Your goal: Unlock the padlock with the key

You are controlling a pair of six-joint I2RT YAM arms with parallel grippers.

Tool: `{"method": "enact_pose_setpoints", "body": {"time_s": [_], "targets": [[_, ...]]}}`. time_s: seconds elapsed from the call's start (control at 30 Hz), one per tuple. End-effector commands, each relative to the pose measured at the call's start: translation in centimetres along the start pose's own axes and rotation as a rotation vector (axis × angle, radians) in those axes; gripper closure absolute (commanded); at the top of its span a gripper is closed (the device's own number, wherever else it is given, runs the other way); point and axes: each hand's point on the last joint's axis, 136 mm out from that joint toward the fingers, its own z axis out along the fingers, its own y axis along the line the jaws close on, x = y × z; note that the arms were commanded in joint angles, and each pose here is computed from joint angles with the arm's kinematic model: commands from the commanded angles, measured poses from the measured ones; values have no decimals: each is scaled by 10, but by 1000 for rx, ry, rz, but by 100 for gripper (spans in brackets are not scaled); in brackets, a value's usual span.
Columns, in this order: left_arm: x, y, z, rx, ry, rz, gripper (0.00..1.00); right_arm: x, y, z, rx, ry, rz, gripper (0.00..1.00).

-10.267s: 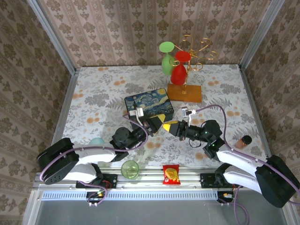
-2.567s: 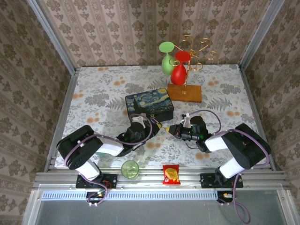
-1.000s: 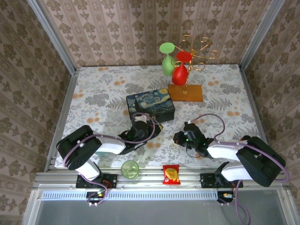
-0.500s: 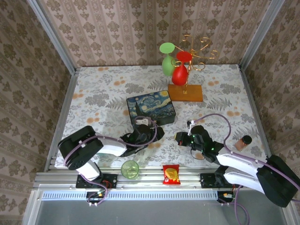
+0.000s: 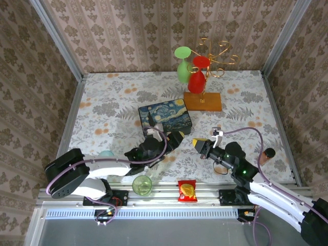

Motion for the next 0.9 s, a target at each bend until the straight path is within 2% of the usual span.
{"method": "enact_pose_setpoints", "body": {"time_s": [0.0,0.13,0.2,0.37,0.53,0.63,0.73,0.87], "targets": [[-3,-33,5,122,-29,-158,36,-20,16,-6,-72,-92,-14,100],[5,-54,14,216,-18,-229,30,-27,22,-7,-98,-123,11,100],[9,-57,17,213,-12,-232,30,-29,25,-7,-103,-128,10,100],[9,-47,18,215,-37,-305,27,-28,26,-2,-104,-123,8,100],[16,-52,25,250,-26,-372,25,-27,27,4,-109,-128,14,100],[19,-46,28,240,-23,-397,21,-27,30,6,-118,-135,21,100],[20,-36,27,216,-38,-414,21,-26,32,7,-118,-128,14,100],[14,-44,27,274,-57,-456,23,-17,26,11,-90,-107,-9,100]]}}
